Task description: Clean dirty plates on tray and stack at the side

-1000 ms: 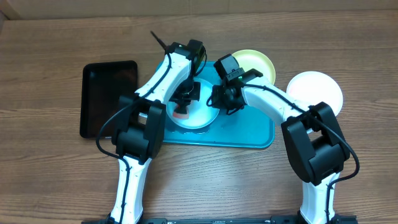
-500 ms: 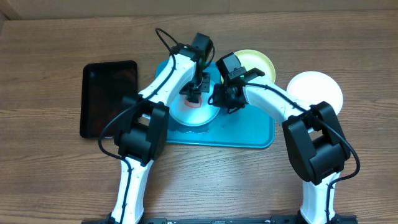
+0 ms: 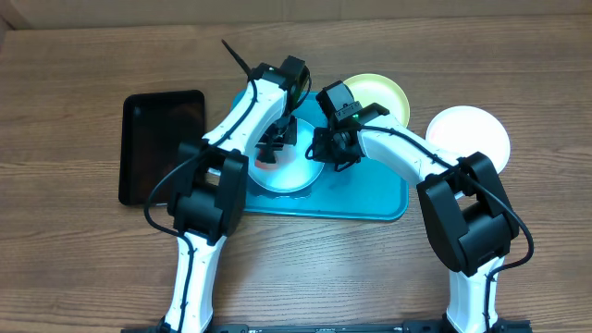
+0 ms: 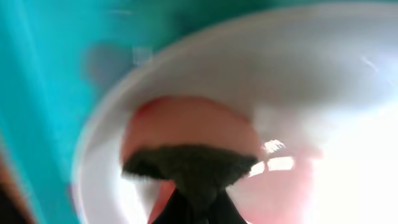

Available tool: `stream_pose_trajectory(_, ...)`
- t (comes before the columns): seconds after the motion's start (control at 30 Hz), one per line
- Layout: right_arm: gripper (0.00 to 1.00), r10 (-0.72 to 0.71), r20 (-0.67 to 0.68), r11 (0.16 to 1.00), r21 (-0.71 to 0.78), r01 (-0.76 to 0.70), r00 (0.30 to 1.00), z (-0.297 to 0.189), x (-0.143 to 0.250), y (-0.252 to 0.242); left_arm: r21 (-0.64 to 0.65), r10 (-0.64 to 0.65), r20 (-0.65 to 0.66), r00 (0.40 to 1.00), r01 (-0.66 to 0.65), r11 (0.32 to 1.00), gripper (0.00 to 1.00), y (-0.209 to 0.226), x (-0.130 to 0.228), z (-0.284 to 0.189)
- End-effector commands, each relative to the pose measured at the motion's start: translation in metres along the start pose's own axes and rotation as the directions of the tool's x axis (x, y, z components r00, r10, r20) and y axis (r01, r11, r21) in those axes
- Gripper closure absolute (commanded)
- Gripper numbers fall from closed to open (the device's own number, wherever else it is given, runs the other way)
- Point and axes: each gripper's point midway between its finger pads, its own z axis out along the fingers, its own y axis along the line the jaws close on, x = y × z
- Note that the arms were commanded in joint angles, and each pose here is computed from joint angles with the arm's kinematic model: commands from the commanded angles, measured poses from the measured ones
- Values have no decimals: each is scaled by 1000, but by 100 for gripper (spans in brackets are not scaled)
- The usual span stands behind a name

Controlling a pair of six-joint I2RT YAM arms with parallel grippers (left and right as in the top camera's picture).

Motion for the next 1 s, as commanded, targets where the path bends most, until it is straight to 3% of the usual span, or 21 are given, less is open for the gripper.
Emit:
stream_pose_trajectory(0.0, 96, 3, 20, 1000, -12, -3, 1000, -2, -8, 2, 387, 336, -45, 941, -294, 874, 96, -64, 32, -4)
stream_pose_trajectory(0.1, 96, 6, 18, 1000, -28, -5, 1000, -2, -9, 4, 460, 401, -32, 916, -343, 819, 96, -73, 40, -10)
stream_pose_trajectory(0.23, 96, 11, 17, 1000, -30, -11, 1000, -3, -10, 2, 458, 395, -7, 919, -348, 818, 96, -75, 34, -10)
stream_pose_trajectory(0.37, 96, 12, 14, 999, -35, -11, 1000, -3, -10, 3, 448, 287, 52, 956, -279, 849, 96, -74, 7, -8)
stream_pose_trajectory(0.43, 96, 11, 14, 999, -35, -11, 1000, -3, -10, 3, 395, 162, 64, 985, -174, 902, 96, -61, -13, -4)
stream_pose_trajectory(0.53, 96, 12, 12, 999, -33, -11, 1000, -3, -9, 2, 206, -97, 86, 992, 77, 975, 96, -20, -37, 7)
stream_pose_trajectory(0.67, 96, 12, 11, 999, -33, -12, 1000, -3, -9, 2, -86, -317, 179, 932, 335, 938, 96, 44, -41, 9)
stream_pose_trajectory(0.77, 96, 12, 12, 999, -33, -11, 1000, -3, -9, 2, -235, -315, 202, 927, 358, 903, 96, 71, -30, 4)
stream_pose_trajectory(0.97, 96, 11, 18, 999, -37, -10, 1000, -3, -11, 3, -226, -203, 10, 979, 200, 953, 96, 62, 4, 8)
